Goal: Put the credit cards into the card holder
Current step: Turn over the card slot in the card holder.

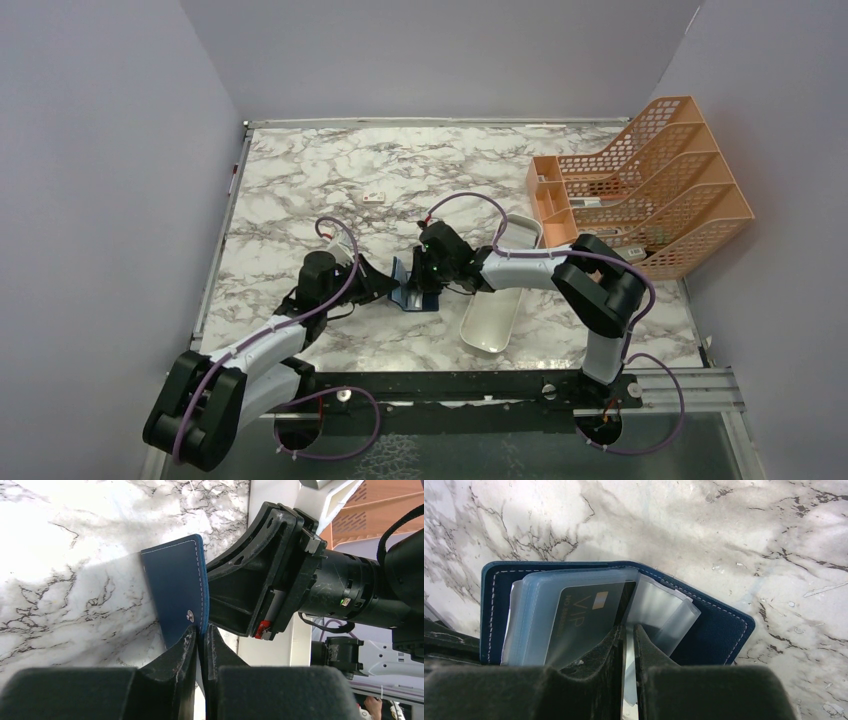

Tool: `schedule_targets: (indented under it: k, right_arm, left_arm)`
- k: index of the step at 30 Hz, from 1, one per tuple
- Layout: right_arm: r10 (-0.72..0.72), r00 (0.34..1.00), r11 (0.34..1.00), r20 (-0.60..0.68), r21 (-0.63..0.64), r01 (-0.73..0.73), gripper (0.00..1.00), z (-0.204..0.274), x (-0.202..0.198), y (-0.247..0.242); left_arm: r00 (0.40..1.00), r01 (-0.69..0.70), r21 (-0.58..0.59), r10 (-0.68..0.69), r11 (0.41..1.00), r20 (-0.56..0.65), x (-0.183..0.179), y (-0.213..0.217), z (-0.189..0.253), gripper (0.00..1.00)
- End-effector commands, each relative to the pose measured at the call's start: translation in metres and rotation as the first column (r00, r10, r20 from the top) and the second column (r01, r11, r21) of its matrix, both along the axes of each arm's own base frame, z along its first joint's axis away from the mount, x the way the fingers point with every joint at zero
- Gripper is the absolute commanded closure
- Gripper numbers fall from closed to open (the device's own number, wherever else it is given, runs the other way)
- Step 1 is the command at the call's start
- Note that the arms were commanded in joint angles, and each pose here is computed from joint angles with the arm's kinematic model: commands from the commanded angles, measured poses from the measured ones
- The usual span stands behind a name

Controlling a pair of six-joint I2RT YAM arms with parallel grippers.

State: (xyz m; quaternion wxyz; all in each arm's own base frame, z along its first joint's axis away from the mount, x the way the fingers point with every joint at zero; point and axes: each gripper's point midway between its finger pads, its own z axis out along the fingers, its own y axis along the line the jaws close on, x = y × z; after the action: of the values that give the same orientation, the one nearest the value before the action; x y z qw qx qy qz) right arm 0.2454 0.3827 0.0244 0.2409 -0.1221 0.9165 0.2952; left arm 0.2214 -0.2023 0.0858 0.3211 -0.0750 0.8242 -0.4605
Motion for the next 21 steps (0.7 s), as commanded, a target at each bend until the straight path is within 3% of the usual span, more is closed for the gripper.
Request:
schedule_targets:
  k: [1, 7, 11, 21]
  right_arm:
    - [-0.004, 0.999, 0.998, -0.038, -0.063, 0.002, 0.83, -0.0258, -0.0055, -0.0118]
    - [0.002, 0.999, 0.998, -0.042, -0.066, -0.005, 0.83, -0.0276, -0.0054, -0.0104]
    - [0.004, 0.999, 0.998, -0.038, -0.061, -0.006, 0.83, -0.0250, -0.0046, -0.0092]
    - [0.010, 0.999, 0.999, -0.048, -0.046, -0.013, 0.83, -0.0249, -0.0063, -0.0064]
  left_arm:
    - [0.995, 0.070, -0.079, -0.064, 0.994, 0.070, -0.0022, -0.0118, 0.0248, 0.91]
    - [0.995, 0.081, -0.079, -0.075, 0.994, 0.067, -0.0027, -0.0133, 0.0237, 0.87]
    - [0.994, 0.085, -0.078, -0.079, 0.993, 0.076, -0.0025, -0.0135, 0.0249, 0.94]
    - [0.993, 0.095, -0.090, -0.087, 0.991, 0.081, -0.0046, -0.0144, 0.0266, 0.99]
